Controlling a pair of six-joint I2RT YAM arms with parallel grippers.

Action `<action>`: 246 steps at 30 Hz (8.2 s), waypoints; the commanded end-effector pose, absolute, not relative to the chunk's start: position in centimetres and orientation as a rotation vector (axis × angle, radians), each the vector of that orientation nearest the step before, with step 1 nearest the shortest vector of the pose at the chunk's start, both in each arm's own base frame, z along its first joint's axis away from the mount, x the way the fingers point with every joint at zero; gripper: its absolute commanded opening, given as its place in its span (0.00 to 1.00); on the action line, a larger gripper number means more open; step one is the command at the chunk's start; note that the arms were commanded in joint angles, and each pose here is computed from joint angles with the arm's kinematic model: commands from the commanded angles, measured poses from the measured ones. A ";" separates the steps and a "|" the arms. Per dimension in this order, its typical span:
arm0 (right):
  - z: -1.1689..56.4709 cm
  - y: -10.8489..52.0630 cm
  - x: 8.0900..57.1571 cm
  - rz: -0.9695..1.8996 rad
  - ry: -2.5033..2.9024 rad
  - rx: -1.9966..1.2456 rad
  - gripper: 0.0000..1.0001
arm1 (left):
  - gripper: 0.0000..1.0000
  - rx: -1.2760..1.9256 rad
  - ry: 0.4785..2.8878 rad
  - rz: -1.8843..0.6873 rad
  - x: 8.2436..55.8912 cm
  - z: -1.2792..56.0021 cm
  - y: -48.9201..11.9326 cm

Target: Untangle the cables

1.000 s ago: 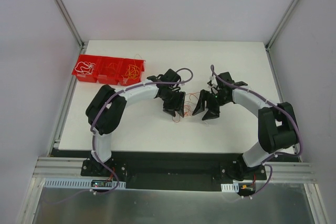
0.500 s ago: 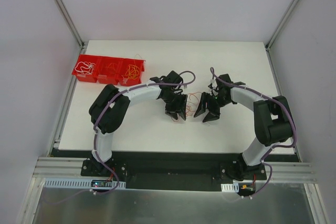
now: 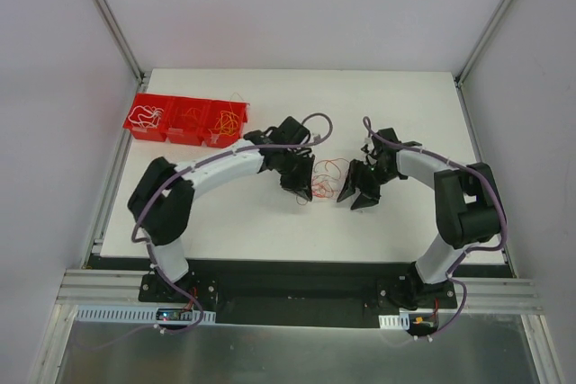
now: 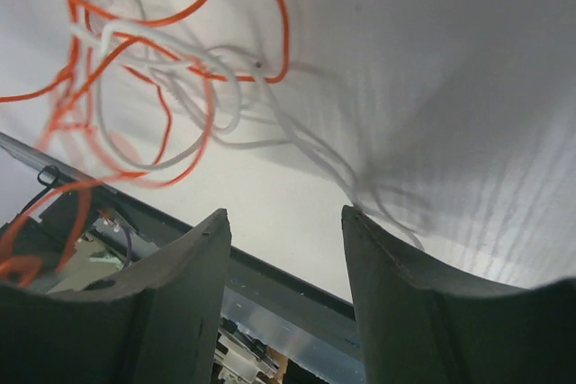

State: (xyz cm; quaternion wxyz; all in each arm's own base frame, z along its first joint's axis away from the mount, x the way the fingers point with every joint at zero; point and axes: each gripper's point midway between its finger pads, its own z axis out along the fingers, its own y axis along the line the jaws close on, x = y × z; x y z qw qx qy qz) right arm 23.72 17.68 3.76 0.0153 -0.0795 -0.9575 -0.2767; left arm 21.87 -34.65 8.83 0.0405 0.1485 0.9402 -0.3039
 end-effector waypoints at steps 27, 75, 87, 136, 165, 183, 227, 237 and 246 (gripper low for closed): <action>8.9 15.6 25.7 -0.886 -3.151 -0.230 0.58 | 0.00 0.084 1.677 -0.447 29.1 49.3 -16.3; 15.1 16.6 25.6 -0.947 -3.191 0.028 0.65 | 0.00 -0.947 2.310 -0.499 47.9 18.2 0.8; 14.9 15.6 24.5 -0.909 -3.204 -0.002 0.65 | 0.12 -1.000 2.398 -0.504 49.9 13.6 1.3; 4.7 21.2 27.6 -0.778 -3.136 0.047 0.21 | 0.71 -0.280 2.796 -1.389 24.0 14.3 -32.6; 7.1 19.0 24.4 -0.849 -3.184 0.046 0.00 | 0.00 -0.471 2.945 -1.337 26.8 8.7 -37.1; 8.8 14.7 23.5 -0.784 -3.308 -0.057 0.00 | 0.00 -0.276 2.683 -1.114 26.7 18.1 -25.4; 13.3 13.1 23.5 -0.774 -3.430 -0.099 0.01 | 0.75 0.119 3.081 -0.389 26.7 4.7 -26.5; 13.1 13.4 23.1 -0.814 -3.416 -0.097 0.00 | 0.03 0.163 2.999 -0.243 29.2 4.4 -25.7; 12.9 13.4 23.3 -0.813 -3.416 -0.103 0.01 | 0.00 0.091 2.543 -0.100 30.5 17.4 -19.3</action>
